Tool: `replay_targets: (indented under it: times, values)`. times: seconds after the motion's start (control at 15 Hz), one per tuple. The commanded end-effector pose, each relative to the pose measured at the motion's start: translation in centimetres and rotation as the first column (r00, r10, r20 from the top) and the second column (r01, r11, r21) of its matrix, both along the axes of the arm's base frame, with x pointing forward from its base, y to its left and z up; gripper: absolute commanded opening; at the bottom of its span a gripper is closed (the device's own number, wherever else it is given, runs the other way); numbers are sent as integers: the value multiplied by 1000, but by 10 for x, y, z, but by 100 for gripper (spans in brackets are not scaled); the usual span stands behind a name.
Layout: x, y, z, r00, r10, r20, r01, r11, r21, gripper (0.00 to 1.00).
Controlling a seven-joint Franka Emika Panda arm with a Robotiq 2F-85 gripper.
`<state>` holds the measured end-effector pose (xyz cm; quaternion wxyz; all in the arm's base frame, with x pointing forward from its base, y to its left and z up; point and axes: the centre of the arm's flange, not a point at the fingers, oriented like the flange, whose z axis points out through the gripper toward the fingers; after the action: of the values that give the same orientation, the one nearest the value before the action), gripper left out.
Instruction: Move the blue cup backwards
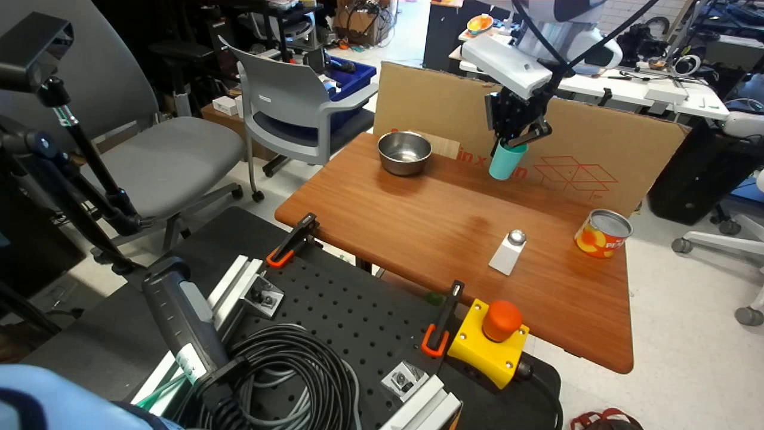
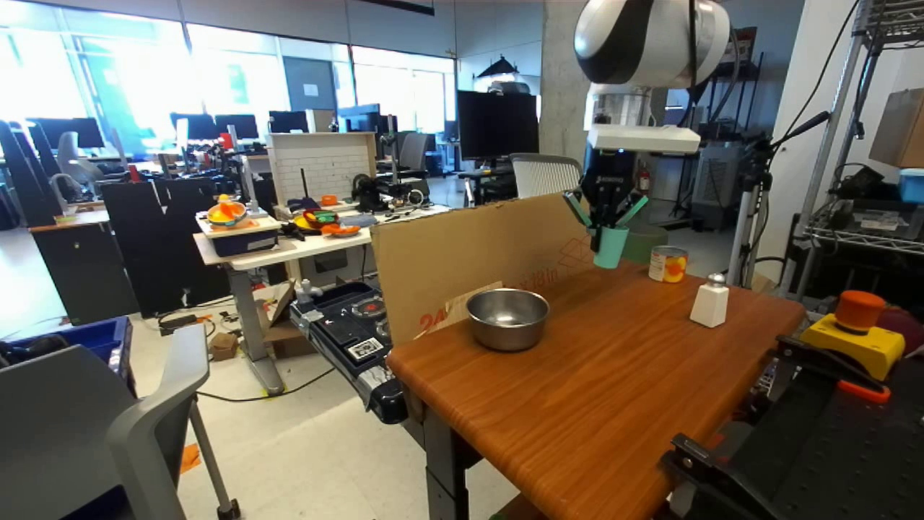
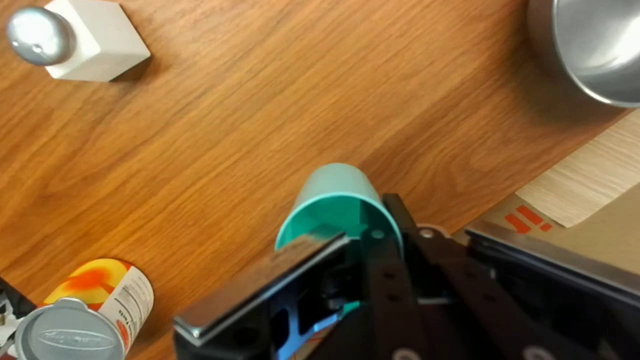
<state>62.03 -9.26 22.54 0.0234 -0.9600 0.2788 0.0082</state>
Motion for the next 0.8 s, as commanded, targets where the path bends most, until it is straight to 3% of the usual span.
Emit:
replay_targets:
  times: [0.0, 0.67, 0.73]
  values:
    - [34, -11, -26, 998, -46, -36, 47, 999, 4, 1]
    - [56, -22, -72, 990, -111, -89, 110, 994, -11, 1]
    - [56, -21, -72, 989, -111, -98, 111, 994, -8, 29]
